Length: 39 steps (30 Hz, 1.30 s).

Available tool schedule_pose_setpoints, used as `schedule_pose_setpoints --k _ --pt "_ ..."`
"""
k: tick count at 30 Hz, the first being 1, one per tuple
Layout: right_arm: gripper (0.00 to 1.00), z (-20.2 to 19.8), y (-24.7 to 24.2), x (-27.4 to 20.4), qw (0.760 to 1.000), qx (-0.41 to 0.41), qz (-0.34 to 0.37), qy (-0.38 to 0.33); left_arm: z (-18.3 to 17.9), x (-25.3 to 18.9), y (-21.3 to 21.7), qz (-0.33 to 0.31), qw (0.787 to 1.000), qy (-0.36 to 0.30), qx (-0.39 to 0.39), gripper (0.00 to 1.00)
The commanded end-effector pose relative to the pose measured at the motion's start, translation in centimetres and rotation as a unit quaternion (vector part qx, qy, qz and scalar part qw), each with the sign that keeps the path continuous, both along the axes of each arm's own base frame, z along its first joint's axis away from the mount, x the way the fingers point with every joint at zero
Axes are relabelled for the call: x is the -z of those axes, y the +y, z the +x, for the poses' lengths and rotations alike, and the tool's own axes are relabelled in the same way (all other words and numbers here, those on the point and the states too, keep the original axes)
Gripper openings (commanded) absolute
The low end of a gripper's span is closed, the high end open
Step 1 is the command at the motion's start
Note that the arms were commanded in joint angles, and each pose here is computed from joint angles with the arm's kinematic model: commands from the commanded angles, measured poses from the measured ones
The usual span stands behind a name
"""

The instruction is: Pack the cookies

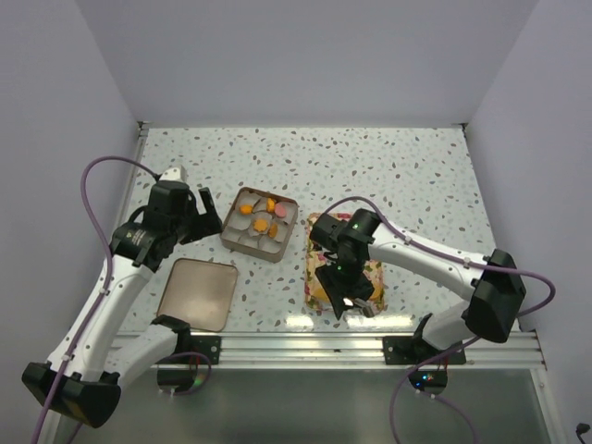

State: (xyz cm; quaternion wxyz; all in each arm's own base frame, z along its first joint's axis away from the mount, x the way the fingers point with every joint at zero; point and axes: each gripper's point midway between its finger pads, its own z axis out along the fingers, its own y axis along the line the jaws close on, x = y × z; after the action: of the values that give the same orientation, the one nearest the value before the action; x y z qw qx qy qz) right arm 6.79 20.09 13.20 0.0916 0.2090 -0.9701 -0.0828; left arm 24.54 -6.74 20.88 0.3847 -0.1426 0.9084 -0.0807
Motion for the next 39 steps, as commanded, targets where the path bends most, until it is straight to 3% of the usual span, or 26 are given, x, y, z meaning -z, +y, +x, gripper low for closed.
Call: schedule_pose_setpoints --k 1,8,15,23,30,39 --pt "0.53 0.2 1.4 -0.6 1.000 0.001 0.017 -0.005 0.1 -0.4 0.3 -0.006 1.000 -0.013 -0.013 0.93" --pt "0.52 0.0 1.4 0.0 1.000 -0.001 0.006 0.001 -0.1 -0.4 0.6 0.002 1.000 -0.014 -0.013 0.93" --pt "0.40 0.2 1.3 -0.4 1.000 0.000 0.003 -0.006 -0.3 -0.3 0.9 0.008 1.000 -0.014 -0.016 0.93" --pt "0.40 4.3 1.7 -4.3 0.996 -0.013 -0.035 -0.085 -0.3 -1.4 1.3 0.017 0.999 -0.024 -0.018 0.94" --pt "0.37 9.9 9.3 -9.1 0.990 -0.021 0.031 -0.139 -0.2 -2.3 1.8 0.025 0.999 -0.035 -0.027 0.94" --pt "0.38 14.7 18.5 -6.7 0.986 -0.021 0.105 -0.131 0.2 -3.8 0.8 -0.002 0.999 -0.046 -0.017 0.94"
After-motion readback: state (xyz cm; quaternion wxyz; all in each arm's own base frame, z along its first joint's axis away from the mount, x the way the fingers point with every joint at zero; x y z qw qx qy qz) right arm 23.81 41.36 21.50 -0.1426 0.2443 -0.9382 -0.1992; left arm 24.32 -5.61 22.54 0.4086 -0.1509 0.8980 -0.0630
